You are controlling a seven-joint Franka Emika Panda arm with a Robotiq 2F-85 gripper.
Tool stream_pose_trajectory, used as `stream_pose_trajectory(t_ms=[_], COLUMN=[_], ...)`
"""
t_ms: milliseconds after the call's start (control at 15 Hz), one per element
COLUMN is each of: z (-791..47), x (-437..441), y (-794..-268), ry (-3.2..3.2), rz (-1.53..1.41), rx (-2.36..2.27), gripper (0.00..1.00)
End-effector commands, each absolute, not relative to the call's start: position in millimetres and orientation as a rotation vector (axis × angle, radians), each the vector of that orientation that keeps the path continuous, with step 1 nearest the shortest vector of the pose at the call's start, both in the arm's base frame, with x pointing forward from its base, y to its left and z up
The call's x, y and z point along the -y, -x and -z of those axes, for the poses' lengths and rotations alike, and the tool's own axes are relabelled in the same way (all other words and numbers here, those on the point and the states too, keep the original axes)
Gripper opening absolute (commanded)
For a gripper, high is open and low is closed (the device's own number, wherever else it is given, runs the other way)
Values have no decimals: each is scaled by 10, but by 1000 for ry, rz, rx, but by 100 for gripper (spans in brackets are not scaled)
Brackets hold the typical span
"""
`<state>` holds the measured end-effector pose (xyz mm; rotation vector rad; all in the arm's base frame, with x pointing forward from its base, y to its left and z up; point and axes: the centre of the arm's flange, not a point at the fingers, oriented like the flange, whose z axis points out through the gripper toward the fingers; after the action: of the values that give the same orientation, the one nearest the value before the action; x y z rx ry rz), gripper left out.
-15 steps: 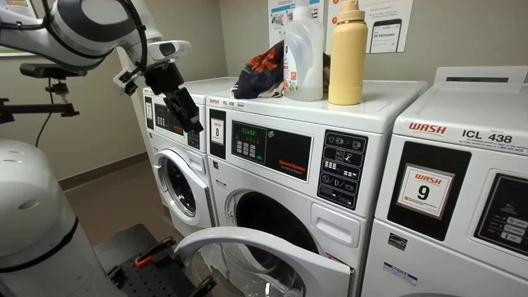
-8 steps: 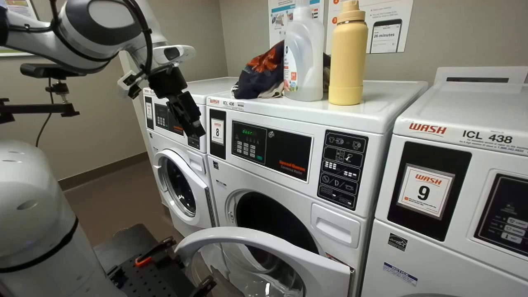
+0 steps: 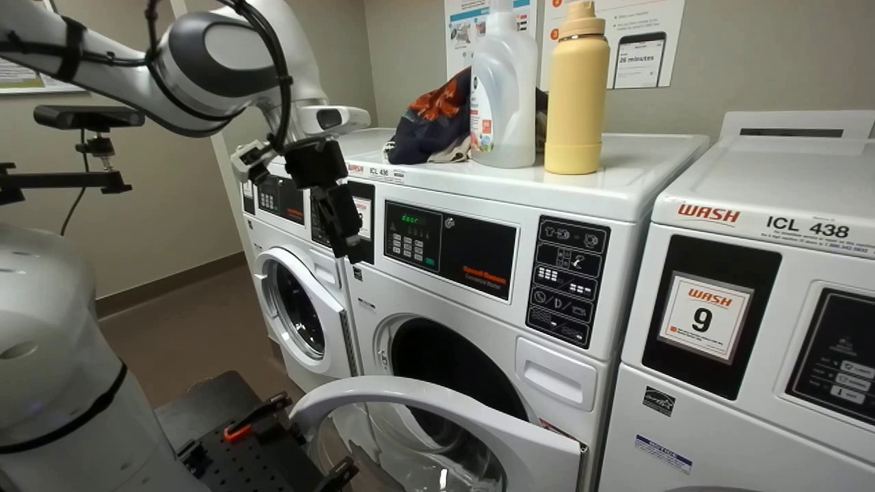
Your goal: Close the second washing machine
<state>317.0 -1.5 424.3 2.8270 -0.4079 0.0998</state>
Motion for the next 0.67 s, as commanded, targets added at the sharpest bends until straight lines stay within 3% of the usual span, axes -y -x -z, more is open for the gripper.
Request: stream_pose_trajectory(t_ms=[0, 600], z=[-3999, -3214], x=[391, 1114], y=[-3334, -3489], ry=[-2845, -2998], rz=[-12, 155], rx=[512, 699], gripper=[100, 100])
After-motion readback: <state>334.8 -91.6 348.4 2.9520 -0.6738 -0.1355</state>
